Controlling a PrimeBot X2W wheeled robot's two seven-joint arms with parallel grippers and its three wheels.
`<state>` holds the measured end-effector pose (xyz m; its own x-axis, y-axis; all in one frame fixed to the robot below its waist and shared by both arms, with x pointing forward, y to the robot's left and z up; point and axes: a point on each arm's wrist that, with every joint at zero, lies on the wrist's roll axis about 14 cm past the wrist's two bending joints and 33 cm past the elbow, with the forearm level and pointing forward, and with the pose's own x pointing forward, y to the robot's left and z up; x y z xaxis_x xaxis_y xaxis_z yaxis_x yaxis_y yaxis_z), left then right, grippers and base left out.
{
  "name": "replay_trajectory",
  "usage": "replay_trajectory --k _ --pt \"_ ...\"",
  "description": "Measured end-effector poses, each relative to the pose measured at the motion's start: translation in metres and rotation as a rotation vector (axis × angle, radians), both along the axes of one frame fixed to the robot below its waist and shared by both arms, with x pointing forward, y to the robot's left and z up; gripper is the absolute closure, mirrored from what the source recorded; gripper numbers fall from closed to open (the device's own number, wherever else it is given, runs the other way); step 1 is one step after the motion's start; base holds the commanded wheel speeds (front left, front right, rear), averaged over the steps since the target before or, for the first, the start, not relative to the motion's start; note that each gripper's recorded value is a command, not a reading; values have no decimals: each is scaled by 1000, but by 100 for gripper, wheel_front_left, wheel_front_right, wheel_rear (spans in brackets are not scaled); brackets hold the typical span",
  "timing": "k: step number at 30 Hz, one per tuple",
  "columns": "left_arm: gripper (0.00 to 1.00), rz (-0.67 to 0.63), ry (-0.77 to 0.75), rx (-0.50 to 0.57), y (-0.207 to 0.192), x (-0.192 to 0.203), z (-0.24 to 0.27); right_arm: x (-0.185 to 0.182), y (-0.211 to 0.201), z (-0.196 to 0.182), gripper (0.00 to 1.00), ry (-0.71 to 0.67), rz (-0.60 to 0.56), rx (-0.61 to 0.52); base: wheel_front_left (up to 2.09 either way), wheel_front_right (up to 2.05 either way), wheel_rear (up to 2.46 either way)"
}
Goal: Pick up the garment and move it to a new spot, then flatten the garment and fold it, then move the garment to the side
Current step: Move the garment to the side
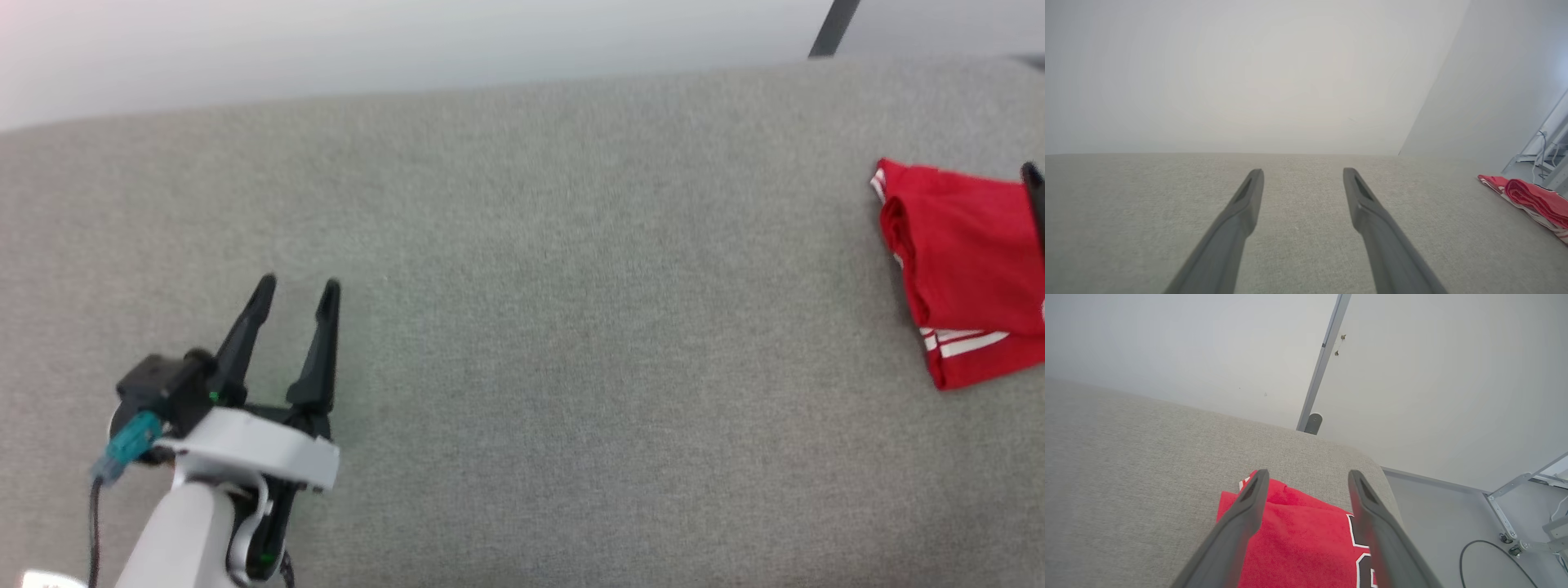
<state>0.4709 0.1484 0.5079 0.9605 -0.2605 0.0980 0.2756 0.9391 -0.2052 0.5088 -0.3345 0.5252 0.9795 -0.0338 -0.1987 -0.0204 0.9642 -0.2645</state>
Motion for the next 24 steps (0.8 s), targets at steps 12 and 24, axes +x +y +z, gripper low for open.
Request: replay_trajectory --k 12,24 --pt "0 155 -46 6 55 -58 24 -44 36 29 0 -183 71 92 0 0 0" --pt "0 279 -71 4 94 -108 31 -95 73 31 0 -305 111 163 0 0 0"
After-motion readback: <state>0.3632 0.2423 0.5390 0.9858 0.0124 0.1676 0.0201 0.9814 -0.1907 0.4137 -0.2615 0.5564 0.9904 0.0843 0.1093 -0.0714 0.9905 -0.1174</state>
